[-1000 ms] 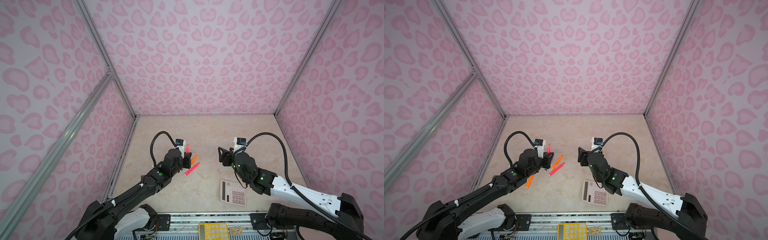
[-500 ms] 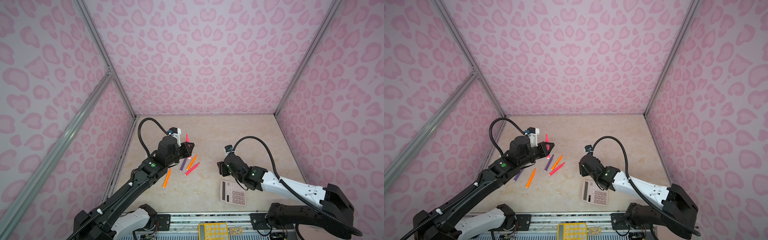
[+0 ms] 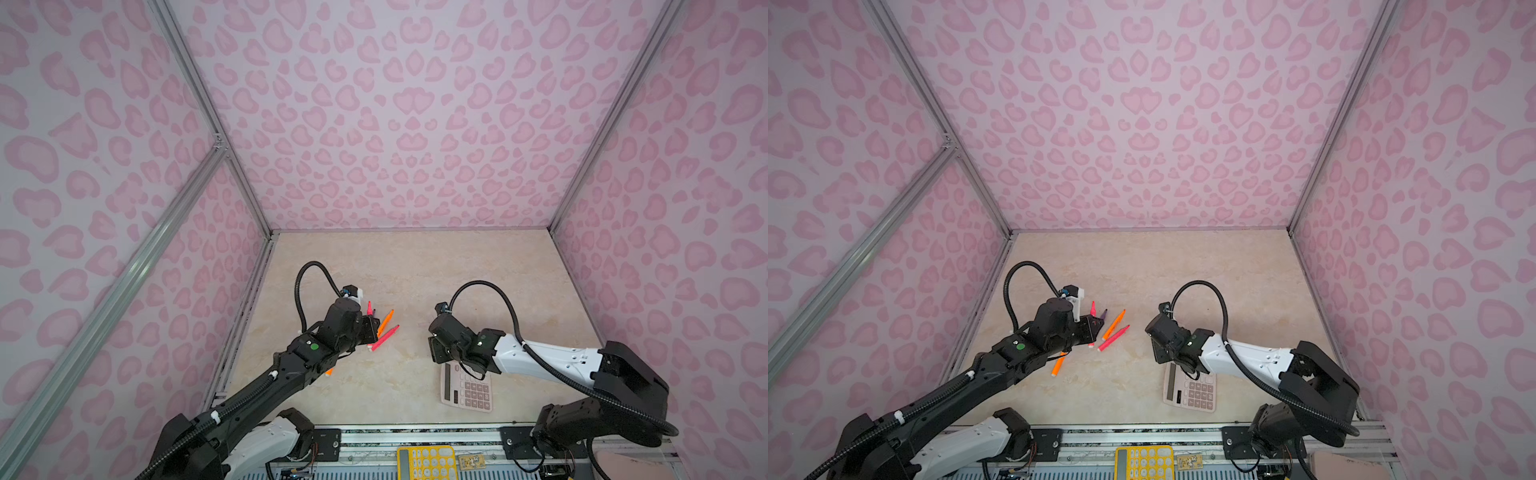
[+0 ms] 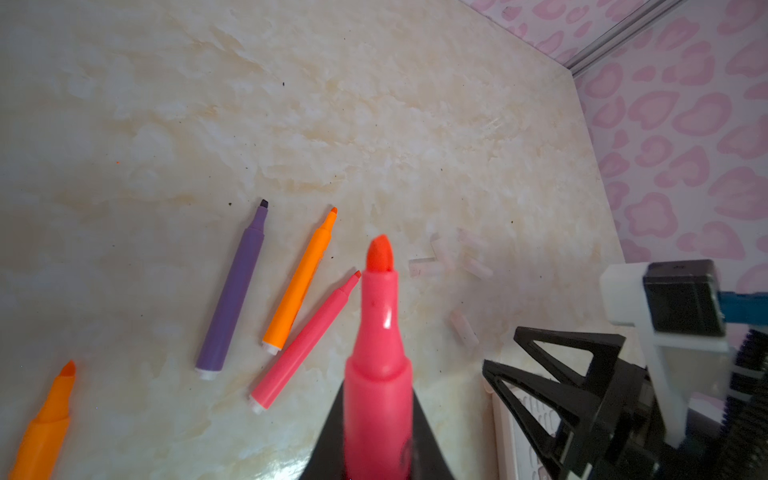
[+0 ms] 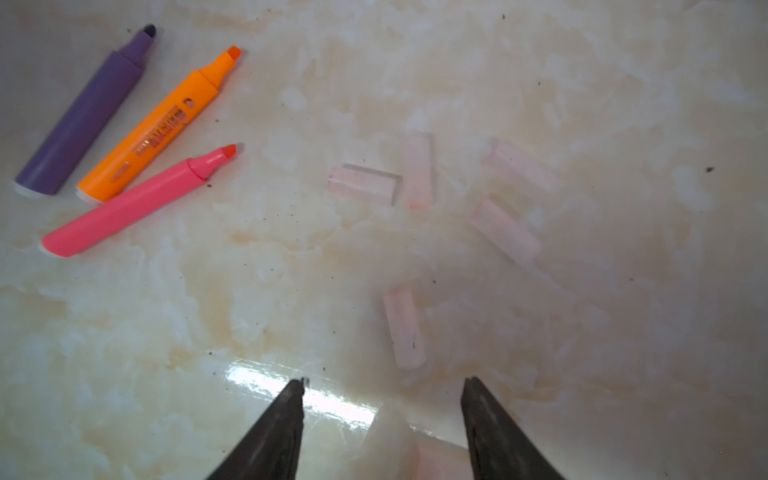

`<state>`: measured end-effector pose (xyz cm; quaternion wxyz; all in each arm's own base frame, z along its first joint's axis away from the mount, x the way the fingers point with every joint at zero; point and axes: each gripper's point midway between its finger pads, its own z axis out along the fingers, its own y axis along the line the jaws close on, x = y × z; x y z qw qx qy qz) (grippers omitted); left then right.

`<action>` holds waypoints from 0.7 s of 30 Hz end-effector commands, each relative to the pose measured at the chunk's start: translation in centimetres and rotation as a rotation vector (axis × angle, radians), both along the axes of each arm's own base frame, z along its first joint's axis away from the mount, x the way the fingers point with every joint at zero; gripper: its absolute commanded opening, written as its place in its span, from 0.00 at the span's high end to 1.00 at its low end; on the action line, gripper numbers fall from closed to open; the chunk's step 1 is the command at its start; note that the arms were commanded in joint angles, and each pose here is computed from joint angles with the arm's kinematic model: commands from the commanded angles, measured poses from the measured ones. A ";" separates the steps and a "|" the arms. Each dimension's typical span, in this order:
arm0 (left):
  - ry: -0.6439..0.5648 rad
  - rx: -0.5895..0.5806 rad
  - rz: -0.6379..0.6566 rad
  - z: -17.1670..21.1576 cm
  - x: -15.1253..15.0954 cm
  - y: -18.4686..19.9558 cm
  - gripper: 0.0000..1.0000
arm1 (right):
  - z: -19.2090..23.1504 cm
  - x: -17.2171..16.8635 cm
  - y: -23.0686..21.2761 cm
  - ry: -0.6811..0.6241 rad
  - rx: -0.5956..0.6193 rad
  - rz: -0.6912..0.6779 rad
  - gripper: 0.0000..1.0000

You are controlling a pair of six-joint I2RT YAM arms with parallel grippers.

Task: Insert the pens into the pen caps
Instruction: 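Move the right gripper over the pink caps near the calculator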

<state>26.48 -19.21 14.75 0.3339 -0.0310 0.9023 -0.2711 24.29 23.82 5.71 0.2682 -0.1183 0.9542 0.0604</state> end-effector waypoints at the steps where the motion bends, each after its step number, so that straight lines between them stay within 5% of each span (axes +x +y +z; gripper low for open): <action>1: -0.028 -0.038 0.005 0.7 0.4 -0.5 0.97 | -1.2 0.1 -0.9 0.026 -0.099 -0.015 0.41; 10: -0.053 -0.025 0.016 1.4 0.5 -0.2 0.97 | -3.4 1.3 0.1 0.080 -0.168 -0.015 0.65; 17: -0.054 -0.025 0.012 1.6 0.5 -0.3 0.97 | -3.8 1.6 2.1 0.098 -0.110 0.000 0.86; 21: -0.045 -0.021 0.010 1.3 0.5 -0.4 0.97 | -3.9 1.6 2.8 0.094 -0.105 -0.002 0.89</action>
